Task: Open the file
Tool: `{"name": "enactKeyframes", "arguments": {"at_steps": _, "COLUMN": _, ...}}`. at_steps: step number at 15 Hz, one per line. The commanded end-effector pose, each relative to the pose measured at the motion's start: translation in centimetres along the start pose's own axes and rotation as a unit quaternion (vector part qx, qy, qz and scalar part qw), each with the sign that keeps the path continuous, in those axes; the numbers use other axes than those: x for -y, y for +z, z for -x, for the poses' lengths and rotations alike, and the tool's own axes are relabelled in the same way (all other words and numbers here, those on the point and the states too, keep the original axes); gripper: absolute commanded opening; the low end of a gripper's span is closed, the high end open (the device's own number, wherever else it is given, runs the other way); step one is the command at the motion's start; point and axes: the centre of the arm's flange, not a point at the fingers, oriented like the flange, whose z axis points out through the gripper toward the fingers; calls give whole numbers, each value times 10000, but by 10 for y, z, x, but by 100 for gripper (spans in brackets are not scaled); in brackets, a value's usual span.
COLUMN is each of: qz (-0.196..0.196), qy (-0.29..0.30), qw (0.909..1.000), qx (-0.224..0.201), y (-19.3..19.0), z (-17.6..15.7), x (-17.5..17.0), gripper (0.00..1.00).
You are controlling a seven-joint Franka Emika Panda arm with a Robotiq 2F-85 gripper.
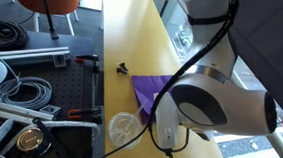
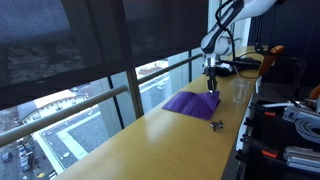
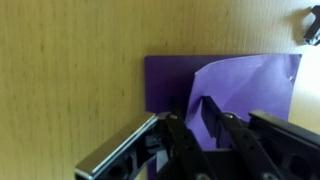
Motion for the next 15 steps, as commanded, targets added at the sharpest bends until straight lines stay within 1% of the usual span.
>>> {"name": "enactKeyframes", "arguments": {"at_steps": 1, "qz": 558, "qy": -129, "qw": 9983, "qx": -103, "y": -50, "z": -17, "x": 20, "gripper": 0}}
{"name": "enactKeyframes", "arguments": {"at_steps": 3, "qz": 972, "qy": -217, "qw": 9950, "qx": -114, "y": -79, "z": -23, "x": 37, "gripper": 0}}
{"name": "enactKeyframes", "arguments": {"at_steps": 6, "qz": 1538, "qy": -359, "qw": 9872, "qx": -211, "y": -113, "z": -26, "x": 71, "gripper": 0}}
{"name": "enactKeyframes", "arguments": {"at_steps": 8, "qz": 1896, "qy": -523, "qw": 9802, "qx": -229, "y": -127, "z": -27, "x": 100, "gripper": 0}}
{"name": "enactKeyframes", "arguments": {"at_steps": 9, "qz": 2119, "qy": -615, "qw": 9751, "qx": -216, "y": -132, "z": -26, "x": 117, "gripper": 0}}
{"name": "enactKeyframes", "arguments": {"at_steps": 12, "qz": 2853, "qy": -1008, "qw": 9524, "qx": -368, "y": -132, "z": -22, "x": 172, "gripper": 0}}
{"name": "enactKeyframes", "arguments": {"at_steps": 15, "qz": 3529, "qy": -1432, "qw": 9227, "qx": -604, "y": -114, "z": -14, "x": 222, "gripper": 0}}
